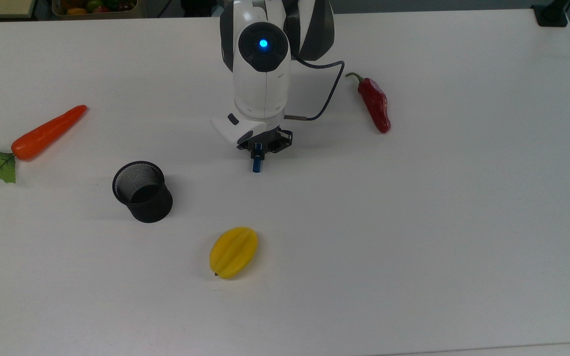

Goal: Place marker
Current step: 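Lower the gripper onto the blue-capped marker and close on it, then lift the marker and carry it over the black mesh pen cup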

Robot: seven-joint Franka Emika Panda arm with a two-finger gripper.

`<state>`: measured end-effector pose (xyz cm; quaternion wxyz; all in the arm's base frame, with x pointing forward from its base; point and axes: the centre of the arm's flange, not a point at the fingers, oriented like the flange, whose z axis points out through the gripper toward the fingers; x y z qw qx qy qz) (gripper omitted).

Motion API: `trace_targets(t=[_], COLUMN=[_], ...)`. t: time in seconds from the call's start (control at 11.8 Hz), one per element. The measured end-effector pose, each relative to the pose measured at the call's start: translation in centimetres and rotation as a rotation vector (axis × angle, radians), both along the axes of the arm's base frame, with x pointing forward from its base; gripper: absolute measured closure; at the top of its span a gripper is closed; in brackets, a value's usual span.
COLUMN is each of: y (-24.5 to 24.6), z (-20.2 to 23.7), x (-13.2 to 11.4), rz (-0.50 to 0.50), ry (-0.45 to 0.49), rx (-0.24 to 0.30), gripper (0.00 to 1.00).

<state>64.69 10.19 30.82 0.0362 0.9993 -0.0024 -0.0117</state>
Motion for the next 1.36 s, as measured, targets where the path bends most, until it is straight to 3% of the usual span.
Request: trace_targets(t=[0.25,0.68,1.19,1.36], y=[0.0,-1.2,-7.6,-11.2], z=[1.4,10.9,17.9,19.6], x=[0.4,-0.2,0.8,1.7], rz=[0.000,-0.030,-0.133,-0.181], ry=[-0.025,-0.011,-0.096,-0.180], rx=[0.004,-0.012,-0.010,-0.010], gripper=[0.83,0.83,0.83,0.83])
